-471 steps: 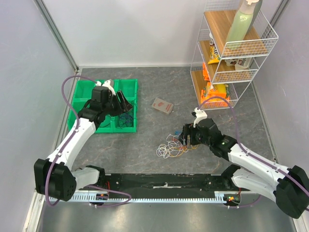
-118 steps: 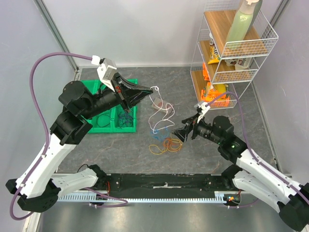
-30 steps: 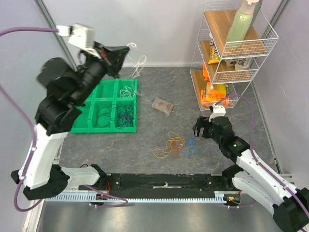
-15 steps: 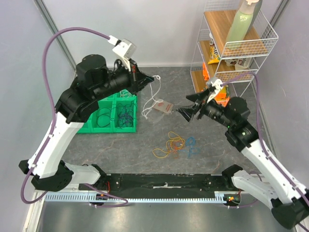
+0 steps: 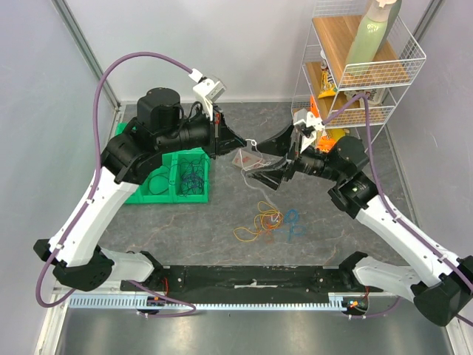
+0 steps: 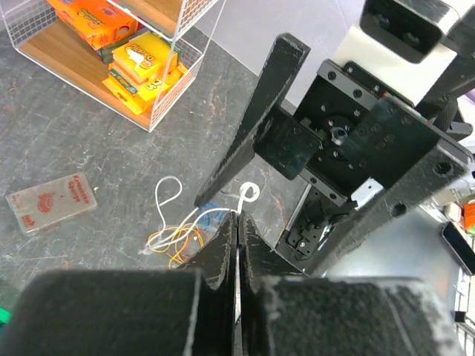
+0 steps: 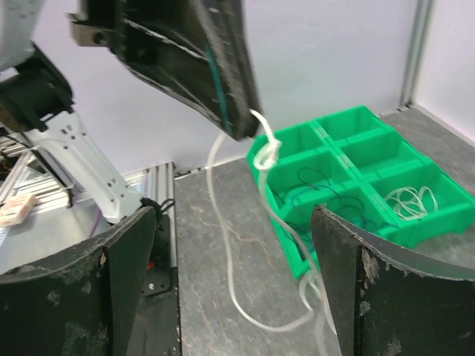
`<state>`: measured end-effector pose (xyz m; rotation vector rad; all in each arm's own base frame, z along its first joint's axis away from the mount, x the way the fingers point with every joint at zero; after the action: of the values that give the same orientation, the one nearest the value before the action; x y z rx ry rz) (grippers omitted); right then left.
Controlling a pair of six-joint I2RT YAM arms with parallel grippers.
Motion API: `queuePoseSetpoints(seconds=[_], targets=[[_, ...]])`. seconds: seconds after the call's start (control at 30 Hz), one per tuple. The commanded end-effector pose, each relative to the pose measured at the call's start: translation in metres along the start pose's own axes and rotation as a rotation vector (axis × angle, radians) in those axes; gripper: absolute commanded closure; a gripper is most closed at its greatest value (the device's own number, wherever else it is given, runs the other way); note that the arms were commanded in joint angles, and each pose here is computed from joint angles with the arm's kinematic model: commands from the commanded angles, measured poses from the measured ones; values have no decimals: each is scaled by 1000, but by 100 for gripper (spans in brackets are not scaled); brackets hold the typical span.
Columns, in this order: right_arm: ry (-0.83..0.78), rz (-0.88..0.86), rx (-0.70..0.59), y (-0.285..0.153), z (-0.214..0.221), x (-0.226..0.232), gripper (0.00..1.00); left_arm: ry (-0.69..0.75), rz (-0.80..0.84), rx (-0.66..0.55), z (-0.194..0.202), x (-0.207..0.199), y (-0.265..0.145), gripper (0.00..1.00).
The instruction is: Untangle the cables
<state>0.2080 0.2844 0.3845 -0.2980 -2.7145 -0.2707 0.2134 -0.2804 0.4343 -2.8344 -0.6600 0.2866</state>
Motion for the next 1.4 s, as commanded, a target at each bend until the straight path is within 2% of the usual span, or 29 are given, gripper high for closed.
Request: queuePoseSetpoints(seconds=[0.0, 0.17, 0.3, 0.47, 0.53, 0.6, 0.63, 0.73, 0.77, 0.8, 0.9, 1.03, 1.1, 1.17, 1.23, 1.37], targets=[[-6, -77, -42, 14, -9, 27, 8, -50, 33, -30, -9, -9, -6, 98], [2, 115, -76, 26, -6, 13, 12, -115, -32, -34, -10, 1, -2, 98], [-2, 318, -112, 27, -5, -7, 24, -185, -77, -36, -10, 7, 1, 98], [-3, 384, -112, 39, 4, -7, 51, -230, -92, -49, -14, 9, 3, 98], [-11, 399, -106, 41, 6, -6, 68, -225, -105, -43, -13, 13, 3, 98], [0, 403, -108, 40, 7, -7, 93, -213, -108, -43, -13, 16, -1, 98], [14, 401, -113, 38, 6, -5, 100, -203, -110, -45, -13, 18, -4, 85], [67, 380, -108, 36, 6, 0, 100, -119, -135, -117, -15, 21, -24, 34], [88, 374, -97, 36, 6, 1, 100, -73, -135, -169, -18, 17, -34, 21], [122, 345, -80, 37, 6, 5, 100, -27, -129, -216, -18, 15, -40, 13], [216, 298, -61, 33, 6, 5, 100, 83, -120, -343, -16, 5, -61, 10], [293, 226, -73, 26, -8, 7, 100, 145, -149, -392, 7, 5, -72, 20], [327, 181, -79, 23, -15, 12, 100, 180, -98, -400, 22, -2, -69, 21], [358, 129, -70, 22, -18, 18, 100, 202, -9, -377, 43, -11, -58, 14], [383, 79, -58, 21, -22, 26, 100, 196, 53, -336, 59, -15, -46, 12], [426, -12, -17, 17, -24, 42, 100, 204, 83, -294, 74, -12, -33, 11]])
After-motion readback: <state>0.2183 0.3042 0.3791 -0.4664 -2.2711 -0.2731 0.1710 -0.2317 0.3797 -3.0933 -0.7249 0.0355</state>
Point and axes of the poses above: each gripper's point midway between its finger pads, its own y axis out along the fingers, its own x axis along the line the jaws close on, z = x × y, the point moved 1 cm from there along -y, back along the fingers, and after that the axes turned 13 degrees about y, right-handed, at the moved point
